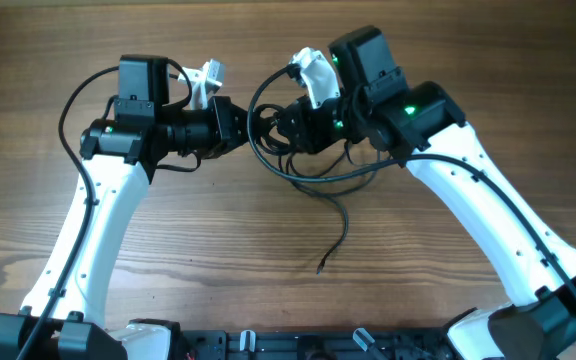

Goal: Untangle cables

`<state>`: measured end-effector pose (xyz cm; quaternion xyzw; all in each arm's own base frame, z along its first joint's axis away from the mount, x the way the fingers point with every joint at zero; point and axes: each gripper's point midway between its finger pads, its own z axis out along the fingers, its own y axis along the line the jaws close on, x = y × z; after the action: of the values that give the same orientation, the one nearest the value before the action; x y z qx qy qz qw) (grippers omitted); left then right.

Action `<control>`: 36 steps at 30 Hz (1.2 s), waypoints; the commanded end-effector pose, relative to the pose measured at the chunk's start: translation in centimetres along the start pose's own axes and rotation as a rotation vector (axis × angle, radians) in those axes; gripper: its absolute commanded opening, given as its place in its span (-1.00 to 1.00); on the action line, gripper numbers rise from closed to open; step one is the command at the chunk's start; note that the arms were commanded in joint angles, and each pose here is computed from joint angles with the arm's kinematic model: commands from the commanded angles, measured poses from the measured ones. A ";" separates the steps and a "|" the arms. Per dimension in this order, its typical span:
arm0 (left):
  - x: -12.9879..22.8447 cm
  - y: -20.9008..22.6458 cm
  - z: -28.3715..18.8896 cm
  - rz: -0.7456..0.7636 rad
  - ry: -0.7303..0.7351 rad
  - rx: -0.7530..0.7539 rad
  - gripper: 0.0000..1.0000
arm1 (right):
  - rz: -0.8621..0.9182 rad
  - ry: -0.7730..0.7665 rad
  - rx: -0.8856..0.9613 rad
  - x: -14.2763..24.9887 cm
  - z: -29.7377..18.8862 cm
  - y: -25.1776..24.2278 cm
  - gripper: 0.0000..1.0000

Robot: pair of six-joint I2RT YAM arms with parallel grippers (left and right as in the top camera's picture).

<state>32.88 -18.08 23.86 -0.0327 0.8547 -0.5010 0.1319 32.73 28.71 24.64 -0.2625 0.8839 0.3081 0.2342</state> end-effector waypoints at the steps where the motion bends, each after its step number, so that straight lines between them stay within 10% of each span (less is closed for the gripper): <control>1: 0.4 -1.8 -0.4 0.017 0.017 0.054 -0.92 | -0.025 0.041 -0.042 0.6 1.8 0.5 -0.58; 11: -0.3 0.4 -0.4 -0.005 -0.038 -0.067 -0.92 | 0.000 -0.021 -0.041 -1.4 0.7 0.4 -0.91; 24: -0.7 5.9 -1.7 -0.049 -0.114 -0.369 -0.92 | 0.155 -0.449 -0.612 -10.3 -21.6 3.1 -0.92; 30: -0.2 7.3 -2.2 -0.078 -0.113 -0.445 -0.92 | 0.161 -0.606 -0.588 -12.0 -29.0 -0.4 -0.91; 36: -0.3 6.3 -1.8 -0.064 -0.103 -0.386 -0.92 | 0.183 -0.513 -0.557 -9.3 -25.0 -3.0 -0.83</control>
<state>33.06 -12.84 18.24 -0.1287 0.9317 -0.3100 0.1387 35.11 11.79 49.15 -0.1152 0.6924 0.6179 0.3542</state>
